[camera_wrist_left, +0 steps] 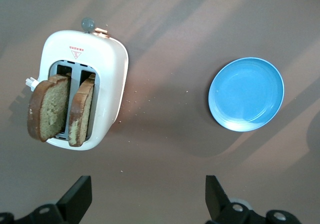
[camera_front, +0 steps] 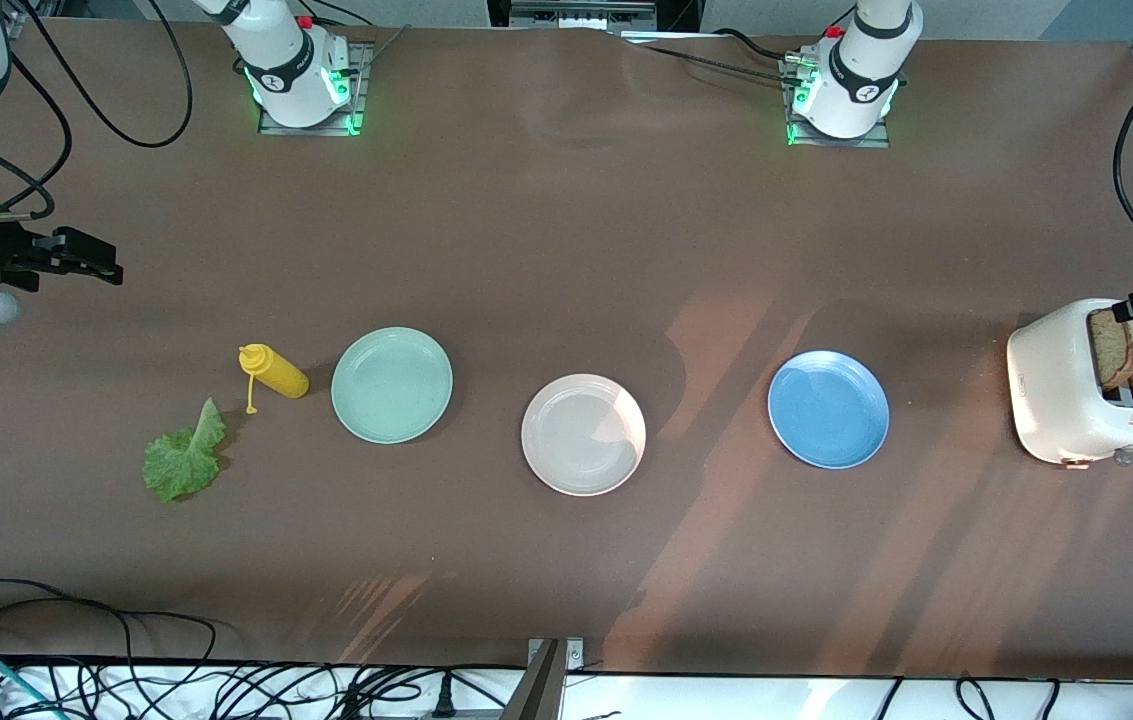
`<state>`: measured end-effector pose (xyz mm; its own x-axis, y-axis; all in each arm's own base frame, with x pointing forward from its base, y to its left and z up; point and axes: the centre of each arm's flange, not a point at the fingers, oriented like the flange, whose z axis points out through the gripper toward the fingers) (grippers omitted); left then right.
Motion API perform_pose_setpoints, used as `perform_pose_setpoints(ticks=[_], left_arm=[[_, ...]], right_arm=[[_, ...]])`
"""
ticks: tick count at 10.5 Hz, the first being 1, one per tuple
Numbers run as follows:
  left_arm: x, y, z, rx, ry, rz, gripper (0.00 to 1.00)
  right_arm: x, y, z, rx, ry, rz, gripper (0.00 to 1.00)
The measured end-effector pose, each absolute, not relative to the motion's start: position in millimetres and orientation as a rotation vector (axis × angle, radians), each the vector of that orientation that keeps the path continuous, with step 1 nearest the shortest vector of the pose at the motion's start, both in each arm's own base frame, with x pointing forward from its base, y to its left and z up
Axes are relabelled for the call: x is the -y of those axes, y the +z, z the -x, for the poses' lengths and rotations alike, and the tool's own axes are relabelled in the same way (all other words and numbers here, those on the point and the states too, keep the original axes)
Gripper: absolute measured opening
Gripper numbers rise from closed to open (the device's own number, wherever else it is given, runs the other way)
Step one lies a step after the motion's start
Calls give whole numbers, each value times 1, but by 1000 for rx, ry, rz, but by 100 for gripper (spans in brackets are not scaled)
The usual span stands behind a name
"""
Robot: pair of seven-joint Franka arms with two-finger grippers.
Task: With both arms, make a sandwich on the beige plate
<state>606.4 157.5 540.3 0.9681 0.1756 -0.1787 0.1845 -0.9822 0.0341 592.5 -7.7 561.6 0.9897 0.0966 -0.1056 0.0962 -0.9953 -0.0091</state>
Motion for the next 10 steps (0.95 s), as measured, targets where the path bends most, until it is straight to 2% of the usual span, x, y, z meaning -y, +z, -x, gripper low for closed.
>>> perform_pose_setpoints(ticks=[10], left_arm=[[-161, 533, -608, -284, -298, -3086, 100]], right_arm=[[28, 547, -593, 98, 248, 3122, 100]])
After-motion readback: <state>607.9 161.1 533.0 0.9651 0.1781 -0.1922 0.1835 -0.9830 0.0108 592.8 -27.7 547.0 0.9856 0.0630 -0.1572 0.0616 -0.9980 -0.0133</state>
